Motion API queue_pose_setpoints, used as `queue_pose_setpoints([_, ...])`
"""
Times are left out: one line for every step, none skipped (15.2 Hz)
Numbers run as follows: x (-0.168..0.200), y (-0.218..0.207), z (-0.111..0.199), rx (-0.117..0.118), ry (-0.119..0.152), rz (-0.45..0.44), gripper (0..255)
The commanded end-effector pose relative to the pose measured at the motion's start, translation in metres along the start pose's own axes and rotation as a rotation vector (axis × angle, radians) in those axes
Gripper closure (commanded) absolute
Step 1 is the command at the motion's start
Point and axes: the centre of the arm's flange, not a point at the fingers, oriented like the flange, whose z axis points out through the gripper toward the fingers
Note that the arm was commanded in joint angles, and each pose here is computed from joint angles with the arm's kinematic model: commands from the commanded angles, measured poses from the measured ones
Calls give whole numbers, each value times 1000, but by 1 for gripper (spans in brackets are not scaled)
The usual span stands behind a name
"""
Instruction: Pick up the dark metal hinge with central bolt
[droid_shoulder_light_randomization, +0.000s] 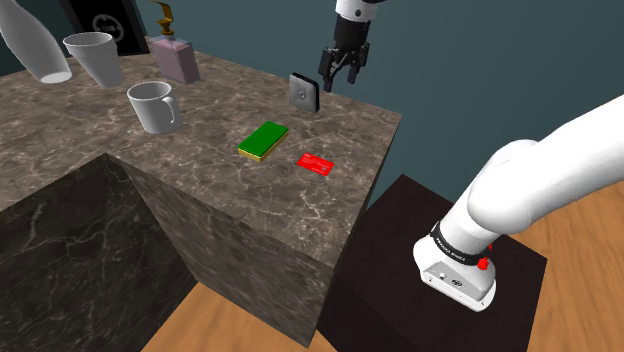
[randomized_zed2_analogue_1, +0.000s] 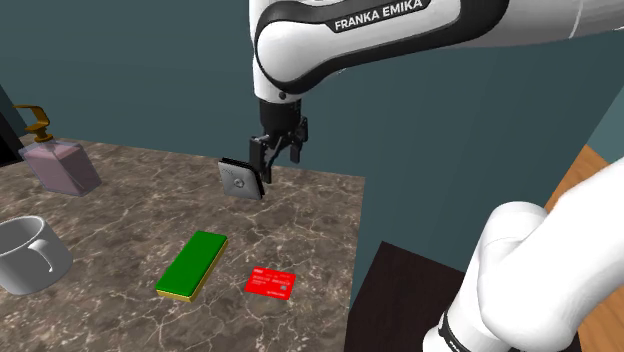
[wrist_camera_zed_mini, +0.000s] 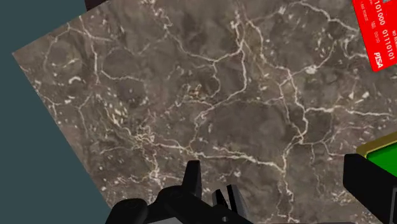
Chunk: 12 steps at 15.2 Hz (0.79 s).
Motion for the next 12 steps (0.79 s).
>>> queue_pose_setpoints([23, 3, 9, -1, 26, -3, 0])
queue_pose_setpoints([34, 3, 13, -2, 38, -4, 0])
queue_pose_setpoints([45, 4, 17, -2, 50, -6, 0])
queue_pose_setpoints([55, 4, 20, -3, 62, -7, 0])
queue_pose_setpoints([66, 5, 24, -3, 74, -9, 0])
queue_pose_setpoints([77, 5, 27, -4, 86, -10, 0])
queue_pose_setpoints([88, 6, 30, -4, 98, -11, 0])
queue_pose_setpoints([99, 6, 33, -4, 110, -13, 0])
queue_pose_setpoints([110, 7, 36, -5, 122, -14, 0])
queue_pose_setpoints([114, 7, 37, -5, 126, -15, 0])
queue_pose_setpoints([114, 7, 43, -5, 126, -15, 0])
queue_pose_setpoints([114, 7, 48, -5, 126, -15, 0])
